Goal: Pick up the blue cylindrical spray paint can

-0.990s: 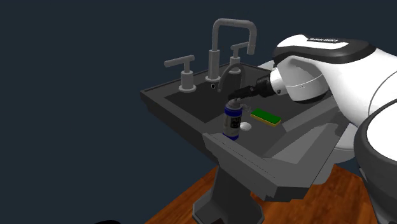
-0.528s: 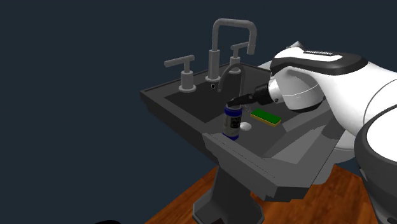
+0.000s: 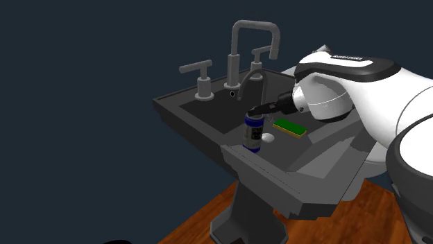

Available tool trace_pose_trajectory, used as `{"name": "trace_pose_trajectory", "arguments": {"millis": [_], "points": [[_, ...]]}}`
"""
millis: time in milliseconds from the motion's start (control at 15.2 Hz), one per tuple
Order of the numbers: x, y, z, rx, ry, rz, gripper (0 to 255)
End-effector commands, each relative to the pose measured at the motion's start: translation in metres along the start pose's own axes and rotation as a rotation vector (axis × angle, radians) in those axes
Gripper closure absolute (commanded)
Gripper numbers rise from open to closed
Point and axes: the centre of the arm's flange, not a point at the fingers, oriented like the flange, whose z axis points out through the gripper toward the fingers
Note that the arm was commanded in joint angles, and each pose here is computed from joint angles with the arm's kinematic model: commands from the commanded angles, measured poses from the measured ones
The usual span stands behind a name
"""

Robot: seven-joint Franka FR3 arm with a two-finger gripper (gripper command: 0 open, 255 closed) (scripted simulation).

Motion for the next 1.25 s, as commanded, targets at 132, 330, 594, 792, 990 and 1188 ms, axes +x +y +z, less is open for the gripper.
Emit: {"name": "trace_pose_trajectory", "arguments": {"millis": [132,330,594,792,990,1188], "points": [[0.003,-0.002,-0.003,0.001,-0.002,0.001,255],[0.015,-0.007,-0.011,0.001,-0.002,0.001,255],[0.032,-0.014,-0.023,0.001,-0.002,0.001,255],[0.044,-0.019,-0.031,0.001,-0.002,0.001,255],[0.056,-0.024,-0.04,0.001,-0.002,0.001,255],[0.061,-0.026,-0.043,0.001,-0.002,0.001,255]]}}
